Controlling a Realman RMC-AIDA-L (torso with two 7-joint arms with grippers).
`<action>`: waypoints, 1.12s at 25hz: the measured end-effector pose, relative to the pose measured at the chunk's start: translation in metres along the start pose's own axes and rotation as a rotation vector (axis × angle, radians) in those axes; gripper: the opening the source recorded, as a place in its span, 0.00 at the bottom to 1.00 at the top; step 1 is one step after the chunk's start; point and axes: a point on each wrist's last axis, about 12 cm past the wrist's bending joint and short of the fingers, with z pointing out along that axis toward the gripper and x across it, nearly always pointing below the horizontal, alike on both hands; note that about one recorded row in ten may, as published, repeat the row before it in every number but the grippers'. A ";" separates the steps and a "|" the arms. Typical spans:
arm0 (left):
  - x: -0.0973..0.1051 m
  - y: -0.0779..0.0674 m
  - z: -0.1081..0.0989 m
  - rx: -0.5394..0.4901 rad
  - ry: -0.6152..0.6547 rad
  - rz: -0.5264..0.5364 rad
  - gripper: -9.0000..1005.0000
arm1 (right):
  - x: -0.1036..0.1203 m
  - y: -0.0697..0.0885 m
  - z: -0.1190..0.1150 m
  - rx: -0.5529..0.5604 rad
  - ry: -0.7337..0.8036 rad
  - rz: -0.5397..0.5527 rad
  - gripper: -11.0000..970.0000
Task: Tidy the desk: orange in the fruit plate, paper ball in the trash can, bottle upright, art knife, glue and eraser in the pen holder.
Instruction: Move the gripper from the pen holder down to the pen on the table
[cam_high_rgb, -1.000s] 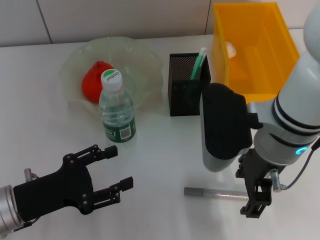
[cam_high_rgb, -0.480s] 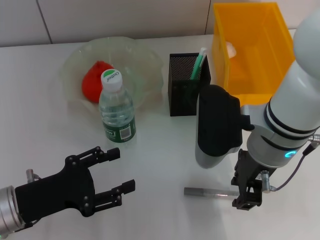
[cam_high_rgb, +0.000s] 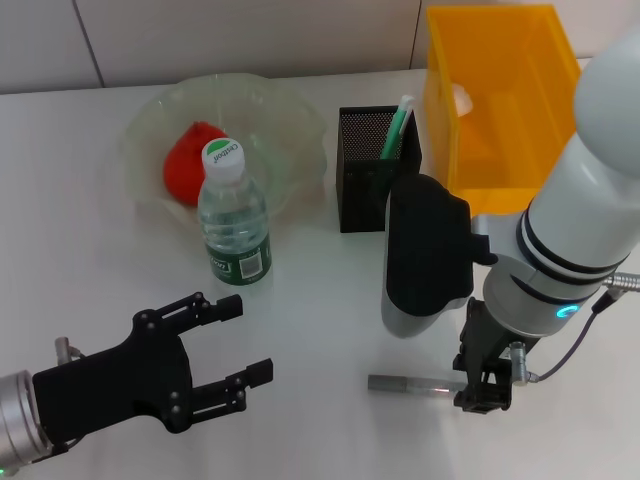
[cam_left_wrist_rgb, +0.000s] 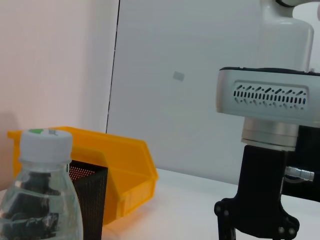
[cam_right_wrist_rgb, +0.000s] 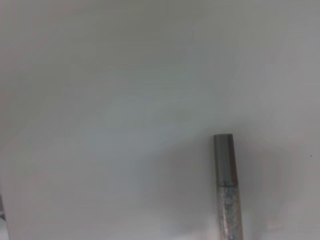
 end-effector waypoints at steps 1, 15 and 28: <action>0.000 0.000 0.000 0.000 0.000 0.000 0.77 | 0.000 0.000 0.001 0.000 0.000 0.002 0.44; 0.001 -0.001 0.001 0.008 0.005 -0.002 0.77 | -0.002 0.003 0.011 -0.021 -0.006 -0.005 0.38; 0.001 -0.001 0.002 0.015 0.005 -0.006 0.77 | -0.002 0.001 0.013 -0.020 0.002 -0.002 0.28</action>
